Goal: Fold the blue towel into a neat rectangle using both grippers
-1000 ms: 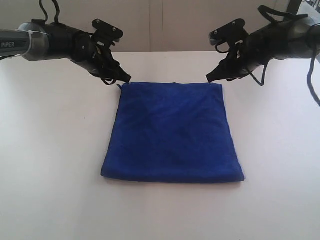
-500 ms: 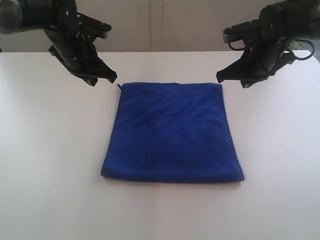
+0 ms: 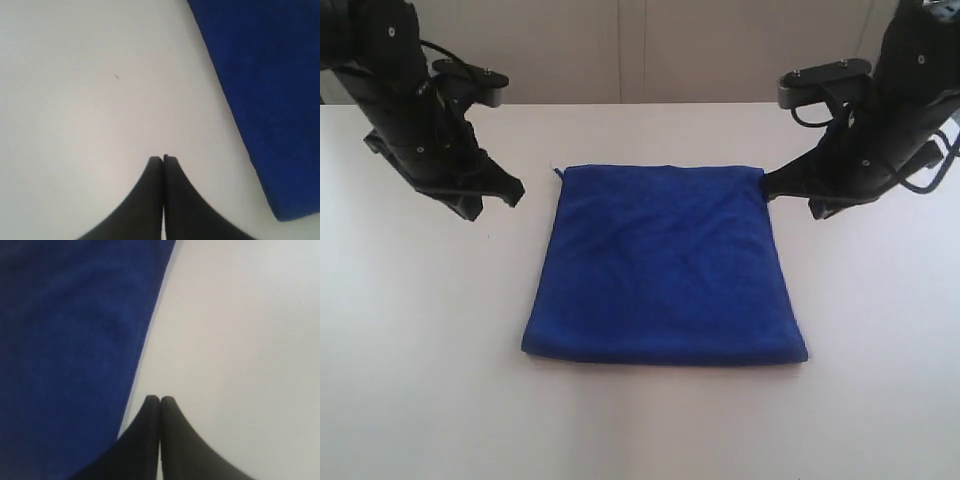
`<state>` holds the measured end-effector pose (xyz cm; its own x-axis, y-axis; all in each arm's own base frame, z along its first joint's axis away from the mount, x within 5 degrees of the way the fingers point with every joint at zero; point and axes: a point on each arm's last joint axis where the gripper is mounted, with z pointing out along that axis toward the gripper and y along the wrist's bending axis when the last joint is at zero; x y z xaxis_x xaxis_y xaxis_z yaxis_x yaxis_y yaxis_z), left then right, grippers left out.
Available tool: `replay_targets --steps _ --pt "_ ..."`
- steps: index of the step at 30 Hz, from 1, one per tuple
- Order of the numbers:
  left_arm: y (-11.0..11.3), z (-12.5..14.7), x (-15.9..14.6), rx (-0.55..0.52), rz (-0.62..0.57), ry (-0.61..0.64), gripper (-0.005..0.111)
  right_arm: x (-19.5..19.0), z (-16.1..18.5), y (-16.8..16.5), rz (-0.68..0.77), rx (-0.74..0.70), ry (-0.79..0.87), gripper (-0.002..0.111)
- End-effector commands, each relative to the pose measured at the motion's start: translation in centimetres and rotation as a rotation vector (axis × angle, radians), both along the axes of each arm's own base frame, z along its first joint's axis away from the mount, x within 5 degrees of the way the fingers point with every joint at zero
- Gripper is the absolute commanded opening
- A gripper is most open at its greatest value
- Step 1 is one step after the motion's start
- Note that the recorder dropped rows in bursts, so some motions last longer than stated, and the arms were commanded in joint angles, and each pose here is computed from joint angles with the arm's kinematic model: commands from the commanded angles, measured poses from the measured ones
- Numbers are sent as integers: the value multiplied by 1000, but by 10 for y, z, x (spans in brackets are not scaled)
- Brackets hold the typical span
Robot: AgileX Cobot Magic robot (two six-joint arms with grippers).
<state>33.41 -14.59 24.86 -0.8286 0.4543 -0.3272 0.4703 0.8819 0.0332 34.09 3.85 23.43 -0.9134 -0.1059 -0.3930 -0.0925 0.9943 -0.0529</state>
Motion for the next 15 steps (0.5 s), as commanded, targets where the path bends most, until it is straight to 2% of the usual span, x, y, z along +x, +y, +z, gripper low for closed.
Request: replay_targets --steps 1,5,11,15 --pt "-4 -19 -27 -35 -8 41 0 -20 -14 5 -44 85 78 0" --pt "-6 -48 -42 -83 11 54 0 -37 -38 9 -35 92 136 0" --pt "-12 -72 -55 -92 -4 45 0 -42 -48 9 -33 91 124 0" --pt "-29 -95 -64 -95 -26 102 0 -41 -48 9 -34 93 122 0"
